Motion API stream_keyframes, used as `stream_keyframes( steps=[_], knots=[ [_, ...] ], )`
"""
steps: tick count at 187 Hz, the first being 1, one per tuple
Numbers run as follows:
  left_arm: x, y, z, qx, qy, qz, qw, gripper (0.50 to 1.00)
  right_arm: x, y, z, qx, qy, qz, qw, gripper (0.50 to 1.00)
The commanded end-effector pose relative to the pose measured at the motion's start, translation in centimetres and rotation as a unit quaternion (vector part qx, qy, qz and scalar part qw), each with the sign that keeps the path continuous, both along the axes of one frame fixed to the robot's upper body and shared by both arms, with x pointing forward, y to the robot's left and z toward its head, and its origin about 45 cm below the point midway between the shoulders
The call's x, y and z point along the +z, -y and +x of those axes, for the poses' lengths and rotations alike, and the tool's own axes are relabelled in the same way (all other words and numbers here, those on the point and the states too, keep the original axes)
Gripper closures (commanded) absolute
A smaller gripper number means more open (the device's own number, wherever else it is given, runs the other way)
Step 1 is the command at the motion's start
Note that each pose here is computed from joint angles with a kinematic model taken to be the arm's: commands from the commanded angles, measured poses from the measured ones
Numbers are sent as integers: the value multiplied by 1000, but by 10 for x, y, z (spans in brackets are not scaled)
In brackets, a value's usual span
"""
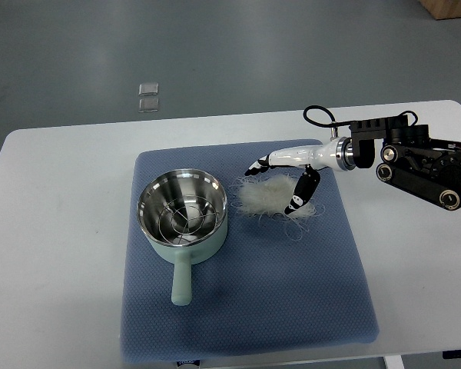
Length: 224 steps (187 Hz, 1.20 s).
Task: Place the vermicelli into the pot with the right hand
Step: 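Close the right hand fingers around the vermicelli, then lift the vermicelli with the right hand and carry it over the steel pot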
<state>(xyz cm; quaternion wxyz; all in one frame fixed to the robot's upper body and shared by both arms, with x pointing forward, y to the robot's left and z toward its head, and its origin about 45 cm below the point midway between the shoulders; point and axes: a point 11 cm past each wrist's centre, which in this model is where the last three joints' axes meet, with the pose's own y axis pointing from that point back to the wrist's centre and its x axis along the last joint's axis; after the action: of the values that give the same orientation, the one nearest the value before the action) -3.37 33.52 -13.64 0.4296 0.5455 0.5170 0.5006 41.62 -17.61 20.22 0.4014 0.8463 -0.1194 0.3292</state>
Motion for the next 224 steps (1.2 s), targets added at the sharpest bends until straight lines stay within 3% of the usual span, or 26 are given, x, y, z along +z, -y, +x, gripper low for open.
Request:
stream_keyframes(
  steps=[1,49,75,92,108,121,172,224],
  knots=[
    [0,0,0,0,0,-1,1000,500,-8,-2,-4,5,-7,-15,1000,581],
    [0,0,0,1,0,-1,1000,500,-20,-8,-10,23,1,-36,999,615],
    [0,0,0,1,0,-1,1000,500,-23,-12,-9,27,14,-42,999,732],
    [0,1,0,1,0,-1,1000,500,-27,-17,-11,32,20,-43,998,848],
    [0,1,0,1,0,-1,1000,500,-31,-12,-8,27,34,-54,998,906],
    [0,1,0,2,1,-1,1000,500,-32,-12,-5,24,48,-57,997,1000],
    [0,1,0,2,1,-1,1000,500,-16,-8,8,-1,85,-30,996,1000],
    [0,0,0,2,1,0,1000,500,56,-23,28,-39,125,89,987,1000]
  ],
)
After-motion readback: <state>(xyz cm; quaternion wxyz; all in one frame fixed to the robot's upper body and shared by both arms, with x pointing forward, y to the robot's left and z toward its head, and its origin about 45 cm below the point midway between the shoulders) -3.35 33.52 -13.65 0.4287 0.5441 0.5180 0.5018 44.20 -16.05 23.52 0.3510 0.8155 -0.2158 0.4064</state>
